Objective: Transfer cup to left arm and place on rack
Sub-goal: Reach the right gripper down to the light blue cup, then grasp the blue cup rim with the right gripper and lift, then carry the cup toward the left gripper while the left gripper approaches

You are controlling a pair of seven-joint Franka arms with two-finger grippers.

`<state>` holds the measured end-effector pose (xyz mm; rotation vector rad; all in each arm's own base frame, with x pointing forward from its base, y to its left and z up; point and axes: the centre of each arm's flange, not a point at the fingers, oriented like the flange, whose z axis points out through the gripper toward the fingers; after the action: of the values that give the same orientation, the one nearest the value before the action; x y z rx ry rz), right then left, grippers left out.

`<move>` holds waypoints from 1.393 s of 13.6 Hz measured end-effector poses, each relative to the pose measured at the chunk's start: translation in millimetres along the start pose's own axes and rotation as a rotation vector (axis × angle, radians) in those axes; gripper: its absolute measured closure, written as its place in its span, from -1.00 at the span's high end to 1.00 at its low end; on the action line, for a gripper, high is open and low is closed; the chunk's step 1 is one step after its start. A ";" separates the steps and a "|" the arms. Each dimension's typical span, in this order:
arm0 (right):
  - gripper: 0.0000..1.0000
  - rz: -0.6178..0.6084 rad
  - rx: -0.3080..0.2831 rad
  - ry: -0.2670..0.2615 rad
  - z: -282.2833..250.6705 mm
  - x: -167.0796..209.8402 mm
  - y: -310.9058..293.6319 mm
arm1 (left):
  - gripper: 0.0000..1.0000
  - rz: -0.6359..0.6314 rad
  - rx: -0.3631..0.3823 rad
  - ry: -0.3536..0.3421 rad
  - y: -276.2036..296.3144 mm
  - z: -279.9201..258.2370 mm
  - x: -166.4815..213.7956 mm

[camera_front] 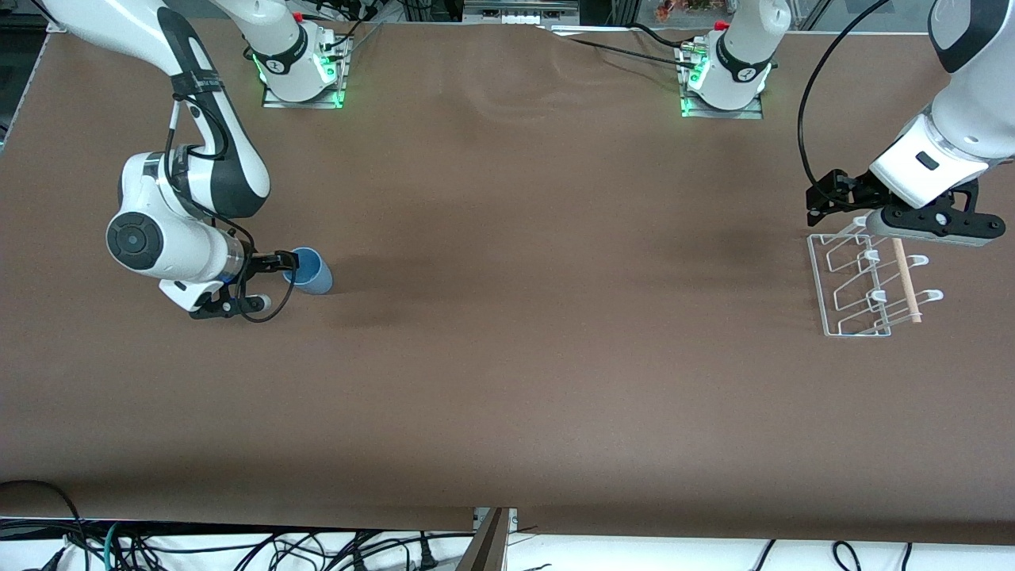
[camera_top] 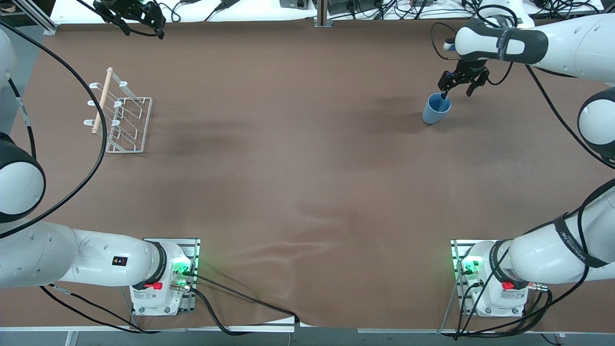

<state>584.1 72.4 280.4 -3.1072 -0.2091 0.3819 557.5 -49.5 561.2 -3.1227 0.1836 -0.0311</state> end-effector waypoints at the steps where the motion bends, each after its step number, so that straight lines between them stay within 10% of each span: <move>1: 0.97 0.000 0.001 -0.010 6.6 0.6 0.0 | 1.00 0.000 0.000 0.000 0.0 0.0 0.0; 4: 0.91 -0.004 0.004 -0.033 29.3 5.0 -2.3 | 1.00 0.000 0.000 0.000 0.0 0.0 0.0; 12: -0.85 -0.024 0.014 -0.043 40.8 7.3 -18.1 | 1.00 0.000 0.000 0.000 0.0 0.0 0.0; 16: -0.89 0.029 0.109 -0.032 30.1 12.0 -24.7 | 1.00 0.000 0.000 0.000 0.0 0.0 0.0; 19: -0.89 0.104 0.314 -0.039 -7.3 22.4 -50.8 | 1.00 0.000 0.000 0.000 0.0 0.0 0.0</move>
<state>600.8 125.9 283.2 -2.8092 0.0126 0.4309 557.5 -49.5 561.1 -3.1227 0.1835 -0.0310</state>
